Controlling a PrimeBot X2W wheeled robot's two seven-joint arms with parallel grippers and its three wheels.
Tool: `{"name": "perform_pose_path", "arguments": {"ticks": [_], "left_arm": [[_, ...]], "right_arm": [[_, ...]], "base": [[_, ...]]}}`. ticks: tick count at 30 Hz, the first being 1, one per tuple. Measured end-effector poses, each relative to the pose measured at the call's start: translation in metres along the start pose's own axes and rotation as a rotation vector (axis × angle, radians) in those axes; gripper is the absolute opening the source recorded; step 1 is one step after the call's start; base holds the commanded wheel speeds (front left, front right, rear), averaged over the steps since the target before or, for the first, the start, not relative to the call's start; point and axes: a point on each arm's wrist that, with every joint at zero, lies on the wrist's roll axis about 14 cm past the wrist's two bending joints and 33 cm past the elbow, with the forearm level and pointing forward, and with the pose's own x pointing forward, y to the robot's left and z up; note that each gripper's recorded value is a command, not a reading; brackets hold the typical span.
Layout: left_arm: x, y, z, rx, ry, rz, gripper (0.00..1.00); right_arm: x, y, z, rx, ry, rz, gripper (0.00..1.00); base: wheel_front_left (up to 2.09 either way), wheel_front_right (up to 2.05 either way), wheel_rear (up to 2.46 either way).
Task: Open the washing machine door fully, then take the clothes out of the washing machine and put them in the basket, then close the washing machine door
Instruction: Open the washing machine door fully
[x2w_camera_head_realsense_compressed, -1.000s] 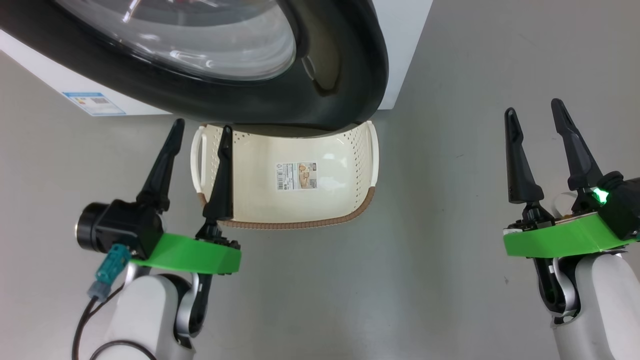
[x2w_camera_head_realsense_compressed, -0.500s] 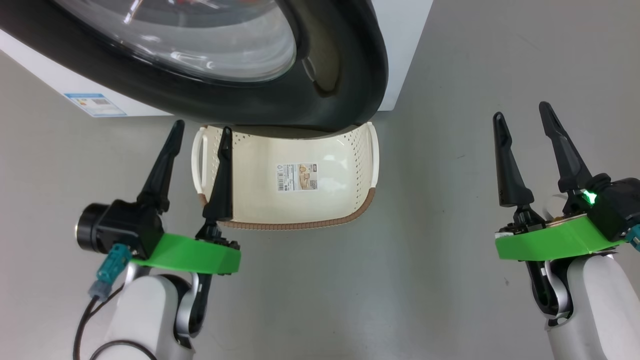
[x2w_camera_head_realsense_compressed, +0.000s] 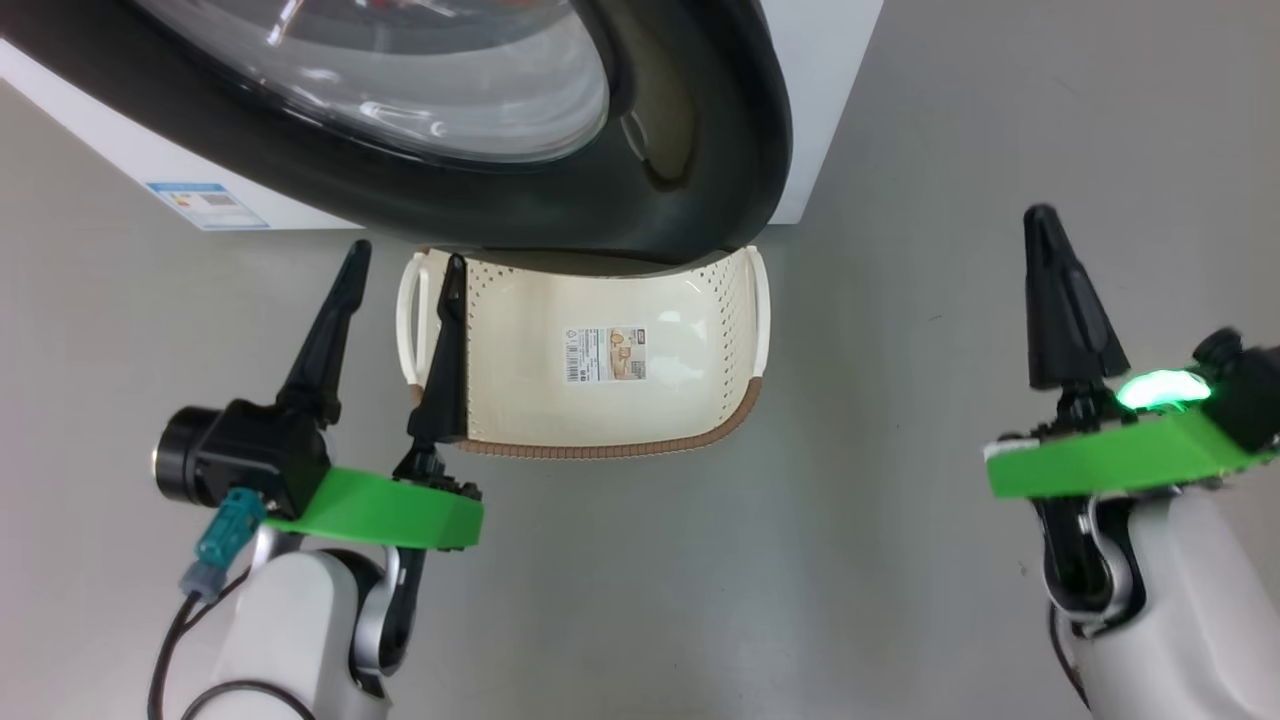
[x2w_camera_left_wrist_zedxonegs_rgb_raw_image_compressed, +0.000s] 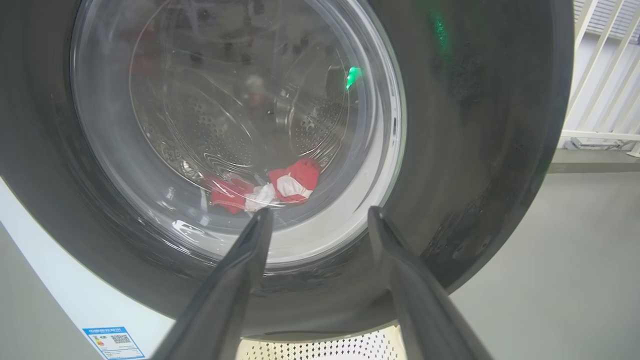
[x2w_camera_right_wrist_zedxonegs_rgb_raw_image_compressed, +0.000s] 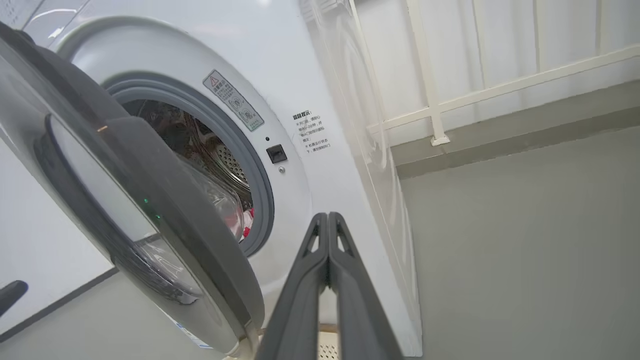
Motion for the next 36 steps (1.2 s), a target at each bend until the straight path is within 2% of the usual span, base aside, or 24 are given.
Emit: {"name": "perform_pose_path", "arguments": {"ticks": [4, 11, 15, 23, 26, 30, 36], "left_arm": [[-0.001, 0.001, 0.001, 0.003, 0.0, 0.003, 1.0], [-0.004, 0.005, -0.001, 0.011, 0.007, 0.01, 1.0], [-0.006, 0.009, -0.001, 0.011, 0.011, 0.019, 1.0], [-0.01, 0.014, 0.001, 0.012, 0.012, 0.038, 1.0], [-0.011, 0.015, -0.002, 0.013, 0.017, 0.041, 1.0], [-0.012, 0.02, -0.006, 0.019, 0.03, 0.056, 1.0], [-0.014, 0.025, -0.009, 0.025, 0.039, 0.069, 1.0]], "right_arm": [[0.015, 0.014, -0.004, 0.181, 0.003, 0.016, 0.0], [0.053, 0.037, 0.013, 0.546, 0.022, 0.069, 0.0], [0.068, 0.052, 0.013, 0.807, 0.104, 0.113, 0.0], [0.087, 0.087, 0.0, 1.136, 0.345, 0.241, 0.0], [0.094, 0.099, -0.003, 1.183, 0.438, 0.3, 0.0], [0.109, 0.115, -0.006, 1.19, 0.562, 0.368, 0.0], [0.114, 0.136, -0.017, 1.111, 0.714, 0.434, 0.0]], "base": [[0.0, 0.0, 0.0], [0.0, 0.0, 0.0], [0.0, 0.0, 0.0], [0.0, 0.0, 0.0], [0.0, 0.0, 0.0], [0.0, 0.0, 0.0], [0.0, 0.0, 0.0]]}}
